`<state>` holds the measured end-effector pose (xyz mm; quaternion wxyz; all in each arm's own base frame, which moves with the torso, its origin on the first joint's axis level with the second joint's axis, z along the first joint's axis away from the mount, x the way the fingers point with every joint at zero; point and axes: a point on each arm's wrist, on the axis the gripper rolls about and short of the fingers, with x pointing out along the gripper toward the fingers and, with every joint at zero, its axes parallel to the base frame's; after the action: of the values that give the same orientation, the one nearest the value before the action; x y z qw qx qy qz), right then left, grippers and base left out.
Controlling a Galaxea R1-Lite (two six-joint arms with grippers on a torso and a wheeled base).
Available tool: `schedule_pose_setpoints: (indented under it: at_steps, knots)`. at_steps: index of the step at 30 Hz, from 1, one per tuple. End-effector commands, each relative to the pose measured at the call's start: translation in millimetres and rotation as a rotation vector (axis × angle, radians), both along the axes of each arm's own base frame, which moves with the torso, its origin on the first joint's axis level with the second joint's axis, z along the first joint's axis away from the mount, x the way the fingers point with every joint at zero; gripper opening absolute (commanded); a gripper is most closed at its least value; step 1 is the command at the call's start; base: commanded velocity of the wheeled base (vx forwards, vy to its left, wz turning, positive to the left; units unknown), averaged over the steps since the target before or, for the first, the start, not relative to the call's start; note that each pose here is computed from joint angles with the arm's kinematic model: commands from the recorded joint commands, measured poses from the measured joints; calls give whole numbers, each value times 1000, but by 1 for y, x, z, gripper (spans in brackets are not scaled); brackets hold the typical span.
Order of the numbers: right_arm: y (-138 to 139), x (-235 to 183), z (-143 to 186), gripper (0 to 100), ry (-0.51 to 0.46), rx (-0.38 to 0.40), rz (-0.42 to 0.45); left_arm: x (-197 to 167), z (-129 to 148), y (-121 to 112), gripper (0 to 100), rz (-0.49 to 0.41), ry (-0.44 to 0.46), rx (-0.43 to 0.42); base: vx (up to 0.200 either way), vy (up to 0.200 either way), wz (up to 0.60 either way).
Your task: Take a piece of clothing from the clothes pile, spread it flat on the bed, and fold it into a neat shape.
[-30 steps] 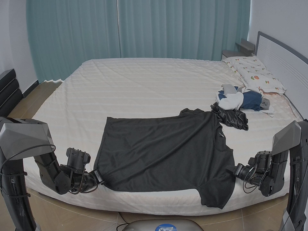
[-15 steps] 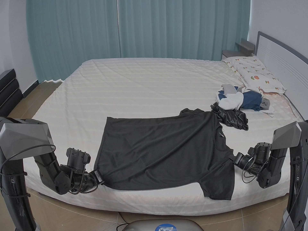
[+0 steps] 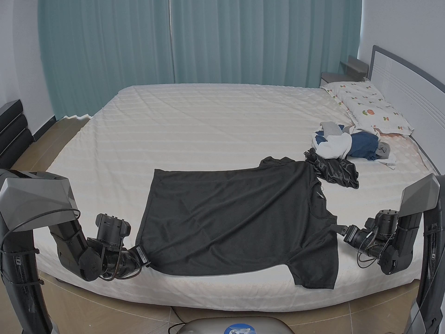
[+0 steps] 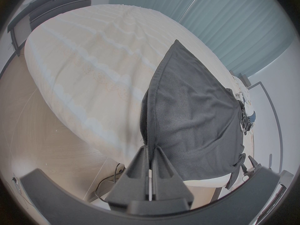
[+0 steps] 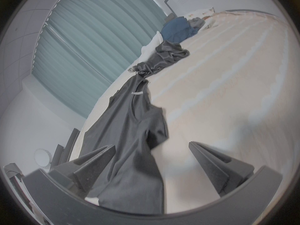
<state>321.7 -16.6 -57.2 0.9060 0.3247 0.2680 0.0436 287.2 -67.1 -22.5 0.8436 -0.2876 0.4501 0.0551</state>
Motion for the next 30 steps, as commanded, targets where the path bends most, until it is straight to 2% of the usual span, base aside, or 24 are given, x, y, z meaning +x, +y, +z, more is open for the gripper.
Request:
schedule_pose_setpoints:
  at_steps: [1, 5, 8, 26, 30]
  knots:
    - [-1, -38, 17, 100, 34, 27, 63, 0, 0, 0, 0, 0, 0, 0, 0, 0, 0]
    - [12, -57, 12, 100, 93, -10, 150, 1, 0, 0, 0, 1, 0, -1, 0, 0, 0]
    - [17, -60, 5, 100, 120, -24, 183, 0, 0, 0, 0, 4, 2, -2, 0, 0, 0]
    - [24, -51, -6, 100, 115, -9, 239, 1, 0, 0, 0, 4, -1, -3, 0, 0, 0]
    - [25, -52, -12, 100, 113, -52, 275, 1, 0, 0, 0, 4, 0, -3, 0, 0, 0]
